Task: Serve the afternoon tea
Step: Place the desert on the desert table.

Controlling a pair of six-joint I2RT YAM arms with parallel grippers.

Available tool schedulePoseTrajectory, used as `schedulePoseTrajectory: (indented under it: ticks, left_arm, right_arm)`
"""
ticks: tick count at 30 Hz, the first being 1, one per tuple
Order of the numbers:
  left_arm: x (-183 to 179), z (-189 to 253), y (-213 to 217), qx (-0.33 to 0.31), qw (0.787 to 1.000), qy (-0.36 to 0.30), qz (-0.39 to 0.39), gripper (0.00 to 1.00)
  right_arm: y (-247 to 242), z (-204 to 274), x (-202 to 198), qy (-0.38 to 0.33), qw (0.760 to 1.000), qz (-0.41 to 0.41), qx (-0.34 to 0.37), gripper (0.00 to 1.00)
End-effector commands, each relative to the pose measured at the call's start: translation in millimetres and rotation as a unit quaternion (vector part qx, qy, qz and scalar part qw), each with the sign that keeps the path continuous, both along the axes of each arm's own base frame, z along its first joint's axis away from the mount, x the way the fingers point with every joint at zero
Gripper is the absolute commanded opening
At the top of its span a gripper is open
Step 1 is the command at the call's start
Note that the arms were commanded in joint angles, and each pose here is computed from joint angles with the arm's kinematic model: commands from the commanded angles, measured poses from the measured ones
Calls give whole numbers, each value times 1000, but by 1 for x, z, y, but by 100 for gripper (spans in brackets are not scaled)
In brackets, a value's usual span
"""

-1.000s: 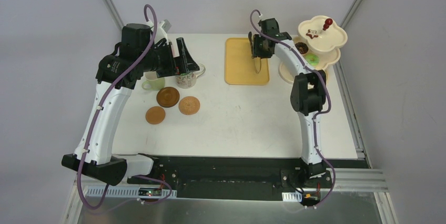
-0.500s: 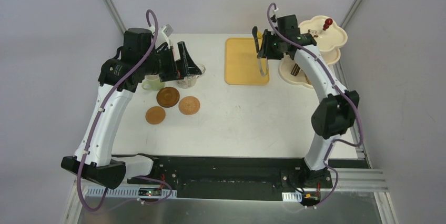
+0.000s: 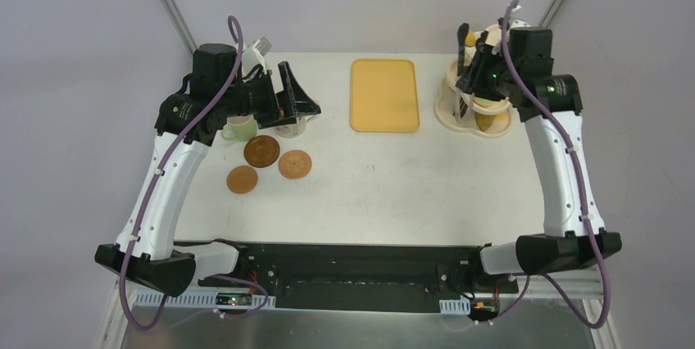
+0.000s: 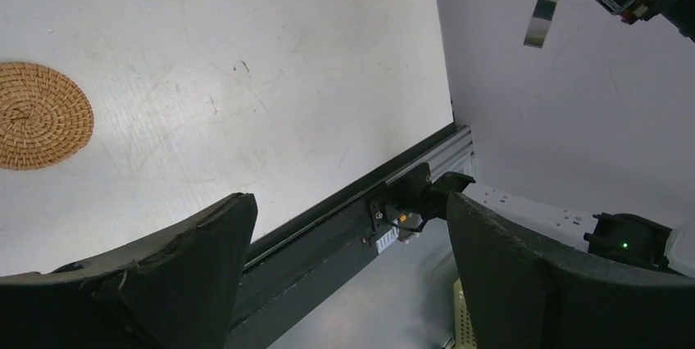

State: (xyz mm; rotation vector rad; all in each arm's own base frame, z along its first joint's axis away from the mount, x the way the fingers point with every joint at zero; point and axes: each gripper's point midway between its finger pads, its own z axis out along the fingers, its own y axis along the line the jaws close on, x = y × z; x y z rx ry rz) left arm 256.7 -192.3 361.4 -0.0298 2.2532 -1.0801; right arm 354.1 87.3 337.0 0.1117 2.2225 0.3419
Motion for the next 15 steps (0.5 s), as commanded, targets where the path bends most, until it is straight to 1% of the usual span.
schedulePoseTrajectory:
  ticks: [1,6,13,15]
  left_arm:
    - [-9,21,-10,-25,999,-24,-23,90]
    - [-13,28,-16,-19,998,-36,-39,90]
    - [-17,34,-18,-1,997,-57,-53,90]
    - [-18,37,-18,5,996,-67,-55,90]
  right_arm:
    - [-40,5,-27,2,998,-57,-21,0]
    - [-80,-7,-31,23,991,-121,-51,0]
    - [-107,-22,-19,56,984,-160,-53,0]
    - [-111,-25,-16,63,985,-152,-54,0]
